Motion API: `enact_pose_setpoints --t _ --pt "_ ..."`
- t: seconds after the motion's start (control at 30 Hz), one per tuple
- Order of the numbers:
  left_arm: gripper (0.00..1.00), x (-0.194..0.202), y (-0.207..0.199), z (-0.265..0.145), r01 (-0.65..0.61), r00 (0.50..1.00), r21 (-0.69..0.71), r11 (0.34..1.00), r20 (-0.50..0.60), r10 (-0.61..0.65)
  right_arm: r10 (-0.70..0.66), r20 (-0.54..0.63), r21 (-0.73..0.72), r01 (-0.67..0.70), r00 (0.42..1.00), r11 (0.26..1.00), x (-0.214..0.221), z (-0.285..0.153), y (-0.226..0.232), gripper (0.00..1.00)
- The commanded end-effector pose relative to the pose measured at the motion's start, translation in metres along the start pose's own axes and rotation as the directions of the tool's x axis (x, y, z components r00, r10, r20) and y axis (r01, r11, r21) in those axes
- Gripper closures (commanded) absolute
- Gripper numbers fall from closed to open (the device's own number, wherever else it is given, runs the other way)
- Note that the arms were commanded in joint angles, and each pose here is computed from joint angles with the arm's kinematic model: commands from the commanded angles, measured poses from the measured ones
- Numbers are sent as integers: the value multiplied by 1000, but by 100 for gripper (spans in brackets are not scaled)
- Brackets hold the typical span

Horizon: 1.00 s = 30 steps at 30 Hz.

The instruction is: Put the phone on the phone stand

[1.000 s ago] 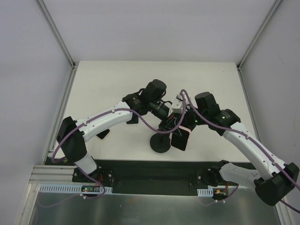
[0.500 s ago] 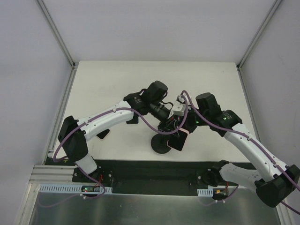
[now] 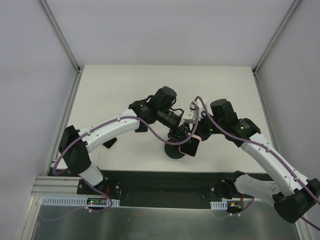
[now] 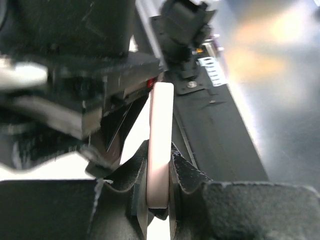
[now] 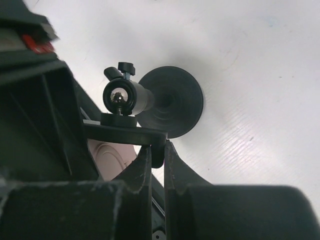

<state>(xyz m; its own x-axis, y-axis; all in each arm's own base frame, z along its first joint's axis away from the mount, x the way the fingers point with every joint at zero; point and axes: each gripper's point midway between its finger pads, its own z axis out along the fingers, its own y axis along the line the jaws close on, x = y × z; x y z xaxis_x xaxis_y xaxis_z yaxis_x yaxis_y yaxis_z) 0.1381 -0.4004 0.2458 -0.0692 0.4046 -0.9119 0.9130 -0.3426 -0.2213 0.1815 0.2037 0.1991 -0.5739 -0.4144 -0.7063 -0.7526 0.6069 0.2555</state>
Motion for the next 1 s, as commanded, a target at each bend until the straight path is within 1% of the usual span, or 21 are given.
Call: enact_pose_setpoints --t 0.0,0.07,0.1,0.13,0.17,0.2,0.23,0.3,0.37,0.43,0.47,0.5,0.53,0.57,0.6,0.67,0.77,0.8,0.87,0.93,0.97 --pt "100 -1 44 -58 18 1000 -484 875 -5 -23 19 108 194 -40 994 980 -18 -24 -24 99" --pt "100 1 59 -86 41 999 -658 752 6 -49 97 154 326 -143 983 934 -16 -27 -44 100" --pt "100 14 59 -88 79 995 -687 722 13 -96 120 193 452 -197 974 870 -15 -35 -63 100" --pt "100 12 59 -98 89 995 -738 669 36 -93 161 246 466 -263 956 845 -18 -37 -63 100" --pt "100 30 68 -108 104 991 -819 564 34 -132 173 260 462 -280 950 842 -16 -32 -55 100" --pt "100 37 70 -116 166 981 -851 498 91 -173 171 308 523 -317 936 791 -18 -36 -63 99" --pt "100 37 71 -121 184 979 -865 466 117 -169 198 340 531 -361 919 767 -17 -35 -62 100" --pt "100 54 71 -116 171 978 -868 467 92 -186 159 375 569 -363 913 738 -20 -34 -58 100" --pt "100 57 72 -113 155 978 -866 475 66 -198 103 372 549 -308 923 777 -26 -26 -39 100" --pt "100 59 76 -116 142 976 -883 447 51 -211 40 381 621 -288 924 729 -37 -37 -40 100" --pt "100 56 77 -120 141 976 -891 431 51 -213 3 381 617 -257 924 744 -40 -37 -27 100" --pt "100 54 78 -123 151 974 -899 411 64 -217 -26 406 652 -270 913 708 -48 -45 -28 100" --pt "100 55 82 -132 155 971 -922 354 77 -226 -35 418 667 -280 908 690 -51 -50 -26 100" --pt "100 53 84 -134 159 971 -925 344 84 -224 -50 417 673 -271 908 688 -52 -51 -17 100" --pt "100 52 86 -134 167 970 -928 333 93 -227 -75 388 745 -265 919 612 -45 -57 -26 100" --pt "100 55 91 -141 176 965 -946 273 112 -236 -89 422 745 -289 902 601 -54 -67 -16 100" --pt "100 57 101 -146 231 956 -954 191 187 -224 -28 448 700 -331 894 632 -47 -54 -10 100" --pt "100 58 104 -146 257 948 -953 160 216 -233 38 495 638 -393 868 662 -47 -46 -3 100" --pt "100 62 109 -146 277 939 -954 116 243 -244 92 526 601 -446 846 663 -36 -36 -3 100" --pt "100 63 115 -138 324 923 -940 108 289 -253 143 596 538 -525 790 659 -36 -32 -1 100" --pt "100 58 116 -135 336 921 -936 109 301 -249 126 600 534 -513 790 672 -30 -27 3 100"
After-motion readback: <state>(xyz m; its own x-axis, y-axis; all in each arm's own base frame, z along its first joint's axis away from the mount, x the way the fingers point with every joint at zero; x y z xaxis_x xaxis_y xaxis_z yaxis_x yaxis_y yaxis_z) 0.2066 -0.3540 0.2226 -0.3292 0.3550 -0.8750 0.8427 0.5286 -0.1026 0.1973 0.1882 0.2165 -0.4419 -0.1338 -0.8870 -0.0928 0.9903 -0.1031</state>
